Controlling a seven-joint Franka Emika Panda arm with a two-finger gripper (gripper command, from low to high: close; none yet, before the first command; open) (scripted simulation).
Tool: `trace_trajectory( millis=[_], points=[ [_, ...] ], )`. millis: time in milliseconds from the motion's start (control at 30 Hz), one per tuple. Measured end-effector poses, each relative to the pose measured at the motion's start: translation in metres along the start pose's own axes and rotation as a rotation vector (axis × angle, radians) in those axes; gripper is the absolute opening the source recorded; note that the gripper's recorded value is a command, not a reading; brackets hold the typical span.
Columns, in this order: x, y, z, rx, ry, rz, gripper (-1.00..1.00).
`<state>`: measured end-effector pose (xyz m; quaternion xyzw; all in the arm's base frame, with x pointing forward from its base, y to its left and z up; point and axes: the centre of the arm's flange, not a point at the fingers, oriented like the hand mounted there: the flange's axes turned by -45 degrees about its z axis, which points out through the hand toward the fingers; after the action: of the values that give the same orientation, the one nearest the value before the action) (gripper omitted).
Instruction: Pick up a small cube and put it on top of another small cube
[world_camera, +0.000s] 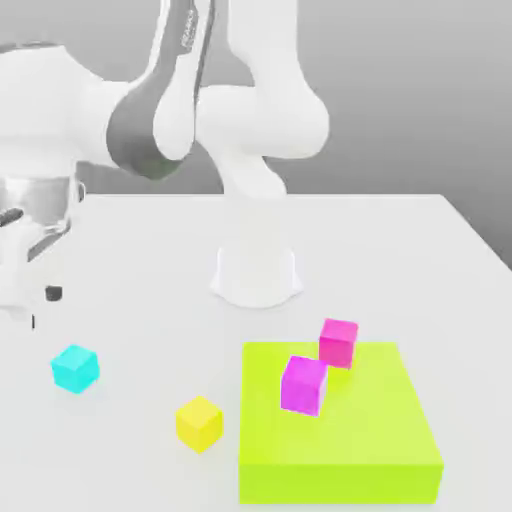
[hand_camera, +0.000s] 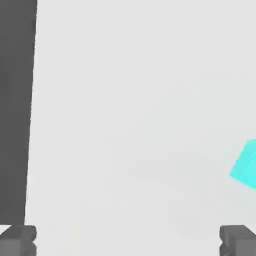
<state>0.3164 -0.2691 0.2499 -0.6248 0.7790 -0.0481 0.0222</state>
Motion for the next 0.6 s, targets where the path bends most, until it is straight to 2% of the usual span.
trace_trajectory(
  millis=[133, 300, 333, 600],
  points=[
    [0.017, 0.048, 0.055, -0.094, -0.010, 0.230, 0.00],
    [0.015, 0.056, 0.105, -0.106, -0.010, 0.247, 0.00],
    [0.014, 0.058, 0.114, -0.106, -0.011, 0.248, -1.00],
    [0.015, 0.057, 0.109, -0.104, -0.010, 0.248, -1.00]
  ],
)
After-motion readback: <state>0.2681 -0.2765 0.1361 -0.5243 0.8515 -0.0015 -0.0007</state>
